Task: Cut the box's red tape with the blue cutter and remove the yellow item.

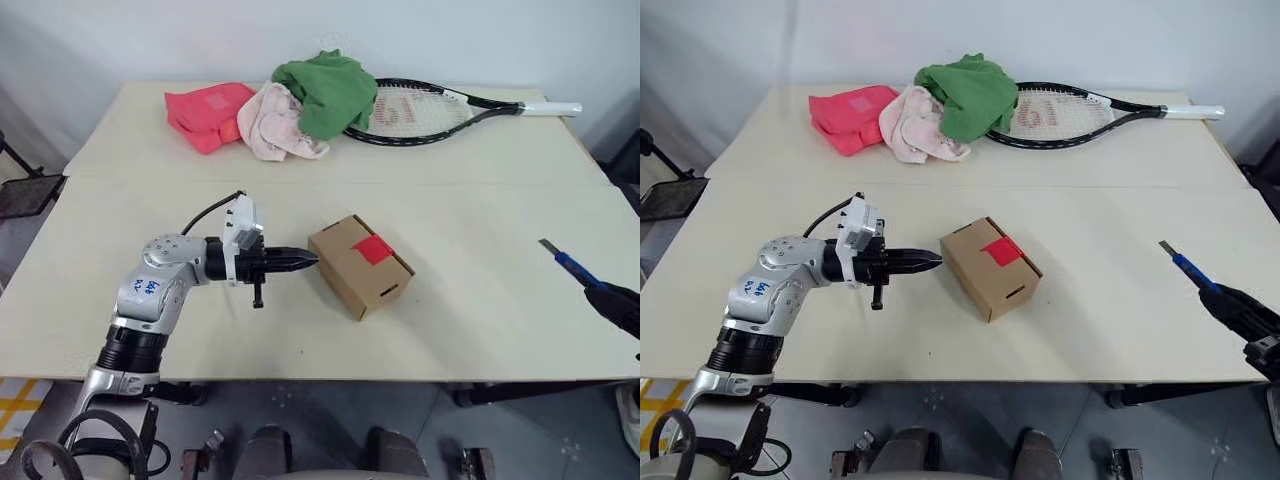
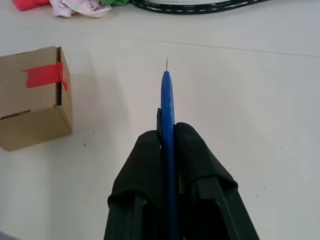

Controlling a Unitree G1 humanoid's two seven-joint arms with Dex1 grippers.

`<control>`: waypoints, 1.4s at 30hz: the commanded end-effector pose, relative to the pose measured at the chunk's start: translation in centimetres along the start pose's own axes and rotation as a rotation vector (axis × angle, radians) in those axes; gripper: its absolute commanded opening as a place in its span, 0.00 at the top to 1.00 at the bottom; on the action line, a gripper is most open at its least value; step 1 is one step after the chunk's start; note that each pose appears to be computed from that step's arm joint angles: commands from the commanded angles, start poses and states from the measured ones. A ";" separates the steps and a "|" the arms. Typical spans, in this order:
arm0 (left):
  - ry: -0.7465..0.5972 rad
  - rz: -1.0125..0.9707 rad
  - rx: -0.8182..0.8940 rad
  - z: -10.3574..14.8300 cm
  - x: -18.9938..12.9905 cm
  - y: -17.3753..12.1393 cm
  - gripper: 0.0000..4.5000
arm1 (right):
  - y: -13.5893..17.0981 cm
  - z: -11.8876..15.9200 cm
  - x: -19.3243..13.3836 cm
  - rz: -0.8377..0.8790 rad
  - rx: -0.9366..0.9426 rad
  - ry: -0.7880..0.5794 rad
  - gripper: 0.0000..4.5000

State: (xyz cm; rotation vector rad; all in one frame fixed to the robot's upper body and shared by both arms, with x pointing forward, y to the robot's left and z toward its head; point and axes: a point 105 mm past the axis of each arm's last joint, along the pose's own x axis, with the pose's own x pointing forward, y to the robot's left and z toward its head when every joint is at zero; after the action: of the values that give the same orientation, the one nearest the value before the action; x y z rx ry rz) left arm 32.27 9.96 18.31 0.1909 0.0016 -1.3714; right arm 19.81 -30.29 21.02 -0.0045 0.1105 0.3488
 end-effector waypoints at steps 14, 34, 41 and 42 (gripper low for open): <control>0.214 0.082 0.218 1.4 4.8 2.9 1.00 | 8.7 5.1 11.2 0.224 -0.039 0.253 0.98; 0.272 0.109 0.177 -0.2 5.5 2.2 1.00 | 13.9 6.1 15.7 0.220 -0.082 0.380 0.98; 0.276 0.107 0.165 -0.5 5.7 2.0 1.00 | 14.1 5.5 15.5 0.232 -0.088 0.424 0.98; 0.277 0.104 0.164 -0.5 5.8 1.9 1.00 | 14.1 5.4 15.5 0.234 -0.089 0.428 0.98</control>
State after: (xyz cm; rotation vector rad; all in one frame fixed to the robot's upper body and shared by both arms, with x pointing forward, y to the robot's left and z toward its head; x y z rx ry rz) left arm 35.74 5.07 18.18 0.5055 0.0880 -1.2158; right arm 30.36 -11.61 23.95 -0.1429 0.5469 0.5726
